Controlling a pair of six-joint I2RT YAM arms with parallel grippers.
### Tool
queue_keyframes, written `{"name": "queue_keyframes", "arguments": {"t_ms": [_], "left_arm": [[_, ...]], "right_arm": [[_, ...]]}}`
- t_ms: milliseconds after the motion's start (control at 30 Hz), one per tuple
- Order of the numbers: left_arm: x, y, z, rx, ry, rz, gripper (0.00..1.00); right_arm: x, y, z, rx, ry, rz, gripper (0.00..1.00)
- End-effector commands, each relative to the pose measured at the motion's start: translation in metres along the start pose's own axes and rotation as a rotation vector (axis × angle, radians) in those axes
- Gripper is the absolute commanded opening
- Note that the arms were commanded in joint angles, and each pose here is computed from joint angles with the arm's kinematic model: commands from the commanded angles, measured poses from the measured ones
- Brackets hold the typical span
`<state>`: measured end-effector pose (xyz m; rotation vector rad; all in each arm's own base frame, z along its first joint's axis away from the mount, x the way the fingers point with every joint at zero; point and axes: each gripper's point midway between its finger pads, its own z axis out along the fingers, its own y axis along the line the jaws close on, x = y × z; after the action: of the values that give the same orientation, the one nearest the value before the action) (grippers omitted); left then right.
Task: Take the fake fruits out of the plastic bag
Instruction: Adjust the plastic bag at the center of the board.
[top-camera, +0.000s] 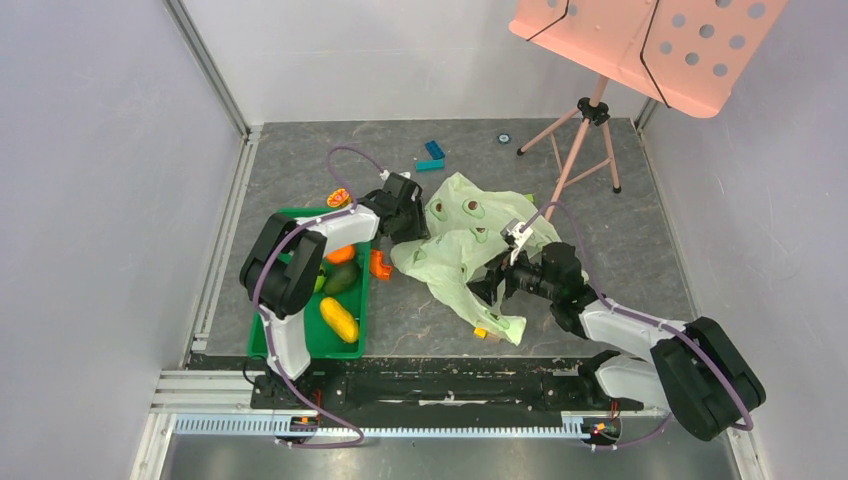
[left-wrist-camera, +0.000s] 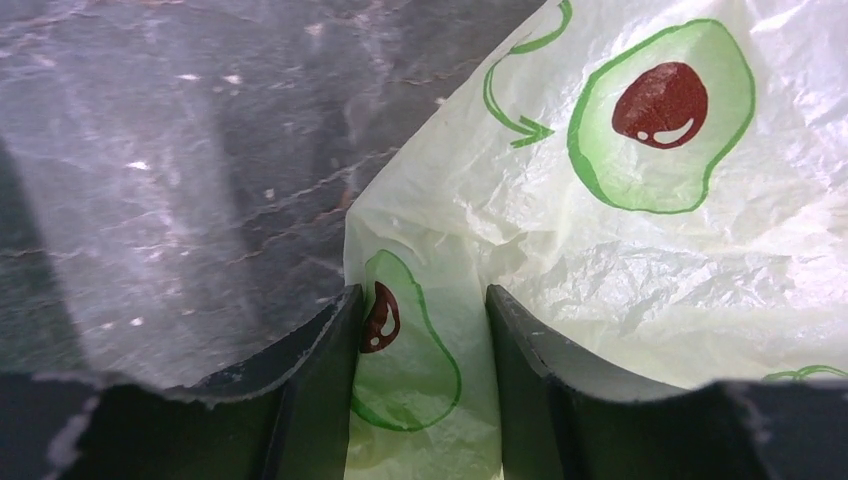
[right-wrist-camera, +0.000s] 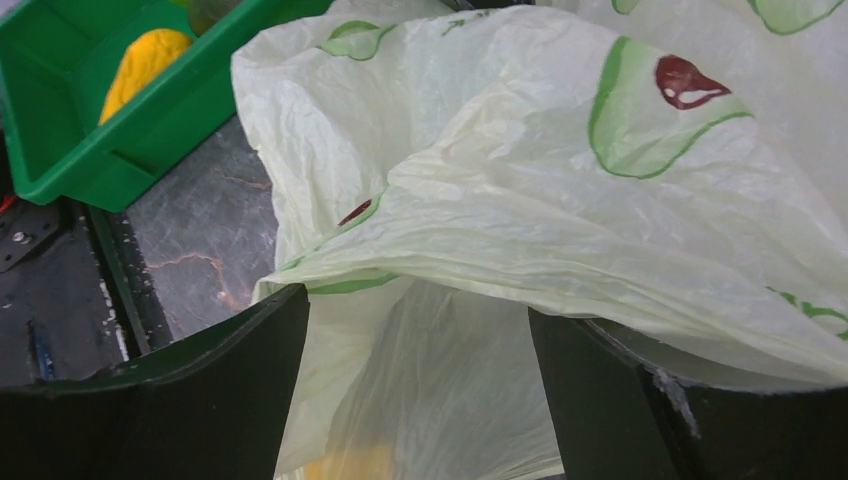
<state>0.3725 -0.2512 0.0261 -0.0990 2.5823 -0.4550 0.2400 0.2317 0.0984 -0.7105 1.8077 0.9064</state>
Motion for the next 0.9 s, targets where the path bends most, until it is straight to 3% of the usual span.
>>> {"name": "queue_keyframes", "arguments": {"t_ms": [0,233,567,867], "left_arm": [[0.013,-0.021,0.006,0.113,0.035,-0.028,0.4],[0.023,-0.043,0.003,0.276,0.058,0.042,0.02],[0.037,-0.112,-0.039,0.791,0.086,0.209,0.02],[0.035,-0.127,-0.054,0.89,0.054,0.253,0.02]], "right_arm": [[-0.004,-0.018,-0.003,0.107,-0.04,-0.021,0.85],[0.008,-0.053,-0.018,0.334,-0.022,0.017,0.92],[-0.002,-0.072,-0.024,0.449,-0.082,0.022,0.96],[-0.015,-0.012,-0.026,0.187,-0.154,-0.041,0.97]]}}
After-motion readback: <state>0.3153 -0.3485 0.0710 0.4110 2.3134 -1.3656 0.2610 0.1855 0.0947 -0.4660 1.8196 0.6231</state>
